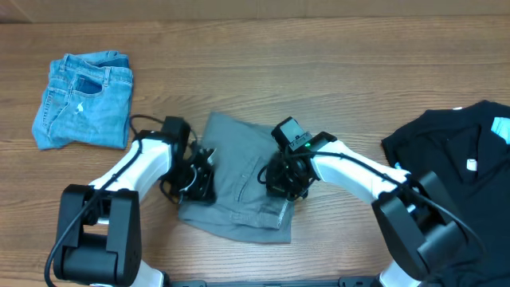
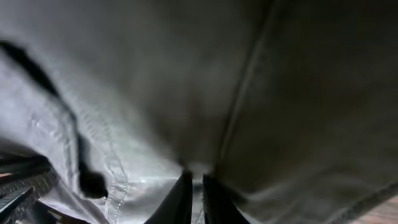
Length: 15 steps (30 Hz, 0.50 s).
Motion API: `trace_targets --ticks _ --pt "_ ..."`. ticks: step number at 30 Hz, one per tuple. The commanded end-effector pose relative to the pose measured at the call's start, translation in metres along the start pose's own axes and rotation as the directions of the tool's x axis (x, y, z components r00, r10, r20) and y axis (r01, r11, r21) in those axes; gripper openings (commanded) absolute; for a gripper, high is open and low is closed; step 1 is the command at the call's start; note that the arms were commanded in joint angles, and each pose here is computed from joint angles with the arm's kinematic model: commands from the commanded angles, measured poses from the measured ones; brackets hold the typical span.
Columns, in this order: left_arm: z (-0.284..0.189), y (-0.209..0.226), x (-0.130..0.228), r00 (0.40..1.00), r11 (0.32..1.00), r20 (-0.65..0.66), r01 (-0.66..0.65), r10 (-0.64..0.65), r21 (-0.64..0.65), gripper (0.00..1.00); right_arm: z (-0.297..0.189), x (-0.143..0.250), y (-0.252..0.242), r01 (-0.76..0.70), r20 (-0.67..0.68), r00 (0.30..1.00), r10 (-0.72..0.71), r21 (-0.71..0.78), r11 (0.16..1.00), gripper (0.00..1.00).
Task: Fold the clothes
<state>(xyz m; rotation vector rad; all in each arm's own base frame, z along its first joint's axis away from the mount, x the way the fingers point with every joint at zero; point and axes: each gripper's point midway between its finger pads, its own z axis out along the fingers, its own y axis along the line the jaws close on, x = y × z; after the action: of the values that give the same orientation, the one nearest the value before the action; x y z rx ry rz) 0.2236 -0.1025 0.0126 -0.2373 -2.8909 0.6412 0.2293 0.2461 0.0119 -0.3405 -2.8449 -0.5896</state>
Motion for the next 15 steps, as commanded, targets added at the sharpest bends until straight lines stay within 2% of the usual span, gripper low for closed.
trace_targets --ticks 1,5,8,11,15 --pt "-0.009 0.043 0.011 0.991 0.98 0.003 0.134 -0.135 -0.147 0.15 -0.006 -0.008 -0.025 -0.125 0.015 0.992 0.124 0.062 0.99 0.1" --pt "-0.027 0.074 0.01 0.965 0.956 0.059 0.261 -0.255 -0.135 0.15 -0.018 -0.008 -0.044 -0.115 -0.011 0.993 0.116 0.092 0.989 0.1" --pt "-0.044 0.073 0.001 0.941 0.947 0.105 0.321 -0.321 0.01 0.17 -0.029 -0.009 -0.046 -0.038 -0.012 0.999 0.039 0.078 0.996 0.1" --pt "-0.064 0.047 -0.011 0.957 0.952 0.146 0.217 -0.251 0.216 0.18 -0.047 -0.011 -0.034 0.107 0.024 0.994 -0.108 0.045 0.993 0.11" --pt "-0.078 0.018 -0.012 0.972 0.937 0.174 0.095 -0.16 0.337 0.18 -0.081 -0.017 -0.005 0.282 0.139 0.95 -0.278 -0.011 0.959 0.11"
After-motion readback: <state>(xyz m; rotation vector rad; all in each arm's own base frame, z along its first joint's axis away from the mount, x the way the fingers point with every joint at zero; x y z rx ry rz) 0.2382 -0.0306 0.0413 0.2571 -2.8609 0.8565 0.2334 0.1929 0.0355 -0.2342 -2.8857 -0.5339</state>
